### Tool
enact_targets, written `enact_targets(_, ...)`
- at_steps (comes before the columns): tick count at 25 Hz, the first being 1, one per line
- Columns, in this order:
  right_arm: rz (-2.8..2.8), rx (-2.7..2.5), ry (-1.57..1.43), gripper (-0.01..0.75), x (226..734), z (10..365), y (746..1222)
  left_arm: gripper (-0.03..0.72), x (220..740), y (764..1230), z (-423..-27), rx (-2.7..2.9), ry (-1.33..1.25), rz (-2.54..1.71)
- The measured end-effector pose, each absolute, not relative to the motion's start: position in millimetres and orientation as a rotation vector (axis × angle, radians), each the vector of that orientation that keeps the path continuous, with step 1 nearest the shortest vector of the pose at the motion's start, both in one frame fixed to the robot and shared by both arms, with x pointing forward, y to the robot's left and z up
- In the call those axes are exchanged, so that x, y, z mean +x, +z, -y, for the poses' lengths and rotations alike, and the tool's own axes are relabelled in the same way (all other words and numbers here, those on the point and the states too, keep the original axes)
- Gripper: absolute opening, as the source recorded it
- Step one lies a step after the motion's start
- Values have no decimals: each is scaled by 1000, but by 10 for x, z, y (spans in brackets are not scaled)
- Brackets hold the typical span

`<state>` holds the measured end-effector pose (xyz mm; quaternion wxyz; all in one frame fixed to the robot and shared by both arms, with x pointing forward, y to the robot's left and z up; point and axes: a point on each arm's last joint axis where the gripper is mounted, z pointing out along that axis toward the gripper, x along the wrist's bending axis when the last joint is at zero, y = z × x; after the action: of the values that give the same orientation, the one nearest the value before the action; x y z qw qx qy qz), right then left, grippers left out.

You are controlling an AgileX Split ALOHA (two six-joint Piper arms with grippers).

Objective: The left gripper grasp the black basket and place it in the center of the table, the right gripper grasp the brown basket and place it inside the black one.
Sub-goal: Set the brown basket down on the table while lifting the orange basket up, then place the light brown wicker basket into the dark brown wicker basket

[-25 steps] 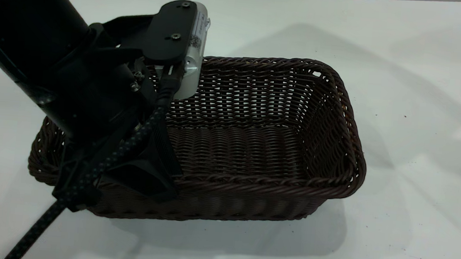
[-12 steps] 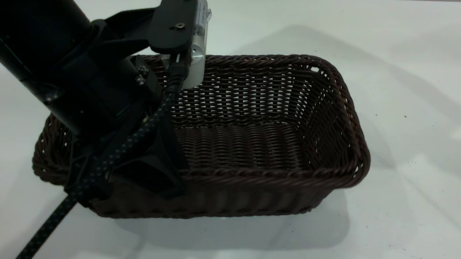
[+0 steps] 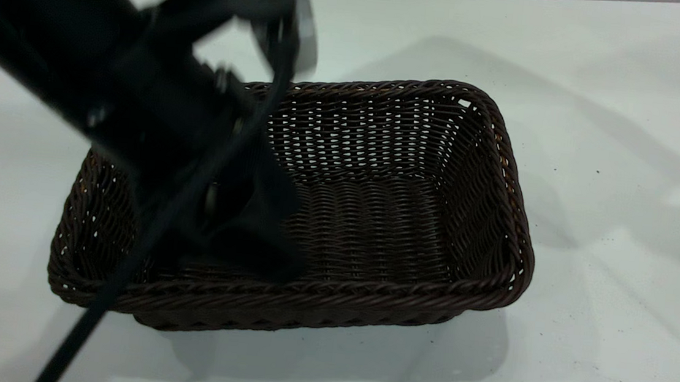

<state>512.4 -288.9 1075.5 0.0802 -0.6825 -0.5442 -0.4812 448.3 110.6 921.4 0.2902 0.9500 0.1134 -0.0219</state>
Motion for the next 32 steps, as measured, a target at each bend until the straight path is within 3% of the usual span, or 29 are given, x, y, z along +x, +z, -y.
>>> enact_targets(14,1684,-1952,-1146,111,5341,2770,10321,459,4143,10539,-1254,2058,229,-325)
enact_targets(25,1949,-1668,-752,111,5561,2158,10231,459,3760,11464,-1850,1608,738,-469)
enact_targets(32,2089,-1512,-633,111,5621,1746,10086,435,3710,11639,-2090,1466,923,-582)
